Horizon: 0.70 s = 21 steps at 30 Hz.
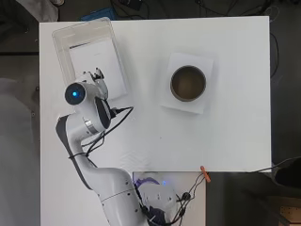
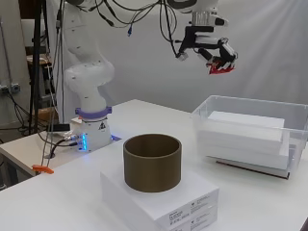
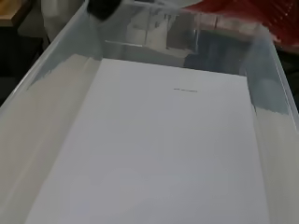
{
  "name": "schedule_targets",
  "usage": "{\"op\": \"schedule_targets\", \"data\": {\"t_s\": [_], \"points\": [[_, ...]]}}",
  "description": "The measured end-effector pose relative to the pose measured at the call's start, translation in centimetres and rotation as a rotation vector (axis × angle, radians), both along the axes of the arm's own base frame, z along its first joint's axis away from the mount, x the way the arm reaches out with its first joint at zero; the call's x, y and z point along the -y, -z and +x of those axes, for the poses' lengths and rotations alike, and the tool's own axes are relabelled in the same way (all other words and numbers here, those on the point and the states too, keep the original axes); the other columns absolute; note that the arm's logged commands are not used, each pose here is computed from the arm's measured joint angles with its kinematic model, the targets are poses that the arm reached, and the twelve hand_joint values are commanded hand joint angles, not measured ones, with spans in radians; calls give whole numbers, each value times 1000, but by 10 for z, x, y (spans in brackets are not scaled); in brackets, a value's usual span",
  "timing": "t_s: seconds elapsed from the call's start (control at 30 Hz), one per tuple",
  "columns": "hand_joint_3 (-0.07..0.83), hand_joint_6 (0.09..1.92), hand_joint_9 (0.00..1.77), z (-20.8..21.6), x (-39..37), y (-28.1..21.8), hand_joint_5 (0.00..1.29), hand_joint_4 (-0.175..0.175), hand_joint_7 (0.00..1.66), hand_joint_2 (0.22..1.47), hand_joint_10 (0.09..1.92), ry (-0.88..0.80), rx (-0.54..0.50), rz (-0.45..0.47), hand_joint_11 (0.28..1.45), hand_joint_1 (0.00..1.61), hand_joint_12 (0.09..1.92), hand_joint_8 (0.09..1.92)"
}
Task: Teleoperate dual arm-hand system to remove items from a box
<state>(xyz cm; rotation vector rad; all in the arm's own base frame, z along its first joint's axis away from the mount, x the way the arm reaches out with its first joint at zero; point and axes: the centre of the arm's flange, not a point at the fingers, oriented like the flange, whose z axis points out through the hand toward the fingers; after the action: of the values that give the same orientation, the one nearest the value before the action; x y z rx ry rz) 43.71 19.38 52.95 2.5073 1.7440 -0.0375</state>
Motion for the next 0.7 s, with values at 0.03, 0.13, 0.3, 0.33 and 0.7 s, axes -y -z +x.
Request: {"op": "schedule_targets", "data": {"t_s": [0.03, 0.13, 0.3, 0.33, 0.7], "points": [[0, 895, 1186, -2, 1, -1, 936, -85, 1039, 1120, 1016, -1, 15, 4, 697, 1232, 1421, 1084], [0, 897, 1160, 8, 30, -1, 919, -115, 1006, 1133, 1245, 29, 10, -5, 742, 1234, 1568, 1165], [2, 993, 1202, -27, 231, -25, 871, -47, 957, 1165, 1611, 205, 69, -12, 865, 1143, 1731, 1333], [2, 1076, 1213, -43, 263, -35, 862, 53, 972, 1170, 1652, 236, 101, -1, 887, 1064, 1746, 1344], [2, 1247, 1281, -67, 473, 78, 802, 173, 1057, 1204, 1691, 396, -24, 124, 926, 945, 1762, 1374]]}}
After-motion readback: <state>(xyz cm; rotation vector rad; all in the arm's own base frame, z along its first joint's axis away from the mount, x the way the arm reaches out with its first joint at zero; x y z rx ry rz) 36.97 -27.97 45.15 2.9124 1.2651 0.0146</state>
